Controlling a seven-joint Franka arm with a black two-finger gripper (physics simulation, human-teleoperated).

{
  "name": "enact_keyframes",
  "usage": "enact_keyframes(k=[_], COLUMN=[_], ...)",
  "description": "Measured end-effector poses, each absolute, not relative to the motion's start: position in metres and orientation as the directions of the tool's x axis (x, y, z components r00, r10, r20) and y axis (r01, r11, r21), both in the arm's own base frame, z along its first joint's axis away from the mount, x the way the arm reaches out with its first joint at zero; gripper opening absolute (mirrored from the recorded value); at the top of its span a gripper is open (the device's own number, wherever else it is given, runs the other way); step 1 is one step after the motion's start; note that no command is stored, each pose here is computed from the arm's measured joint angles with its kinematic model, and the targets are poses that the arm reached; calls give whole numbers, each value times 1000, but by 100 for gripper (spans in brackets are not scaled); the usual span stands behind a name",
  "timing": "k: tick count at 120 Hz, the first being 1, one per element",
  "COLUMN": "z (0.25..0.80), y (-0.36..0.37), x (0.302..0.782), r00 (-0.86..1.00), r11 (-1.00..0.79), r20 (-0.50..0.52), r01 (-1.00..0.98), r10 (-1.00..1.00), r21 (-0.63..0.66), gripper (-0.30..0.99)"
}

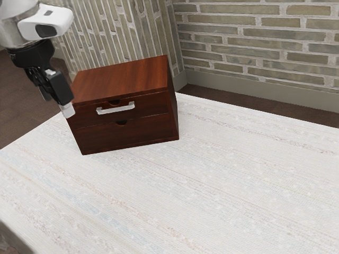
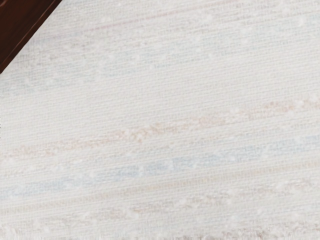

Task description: Pull the drawer handle with one arm to open the drawer

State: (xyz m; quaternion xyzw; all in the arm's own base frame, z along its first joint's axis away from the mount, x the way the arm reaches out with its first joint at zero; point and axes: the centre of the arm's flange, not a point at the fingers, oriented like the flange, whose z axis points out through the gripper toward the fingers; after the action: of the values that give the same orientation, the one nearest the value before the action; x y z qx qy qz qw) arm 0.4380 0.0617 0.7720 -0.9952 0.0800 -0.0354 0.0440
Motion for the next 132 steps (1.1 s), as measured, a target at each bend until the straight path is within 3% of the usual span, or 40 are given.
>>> enact_keyframes(k=[20, 52, 132], z=[745, 713, 634], y=[69, 99, 171], x=[403, 402, 474], r00=[974, 962, 903], r11=[-971, -952, -862], r20=[82, 92, 131], r01=[-199, -236, -334], r10=[-211, -257, -408], r21=[-134, -195, -382], gripper=[69, 69, 69])
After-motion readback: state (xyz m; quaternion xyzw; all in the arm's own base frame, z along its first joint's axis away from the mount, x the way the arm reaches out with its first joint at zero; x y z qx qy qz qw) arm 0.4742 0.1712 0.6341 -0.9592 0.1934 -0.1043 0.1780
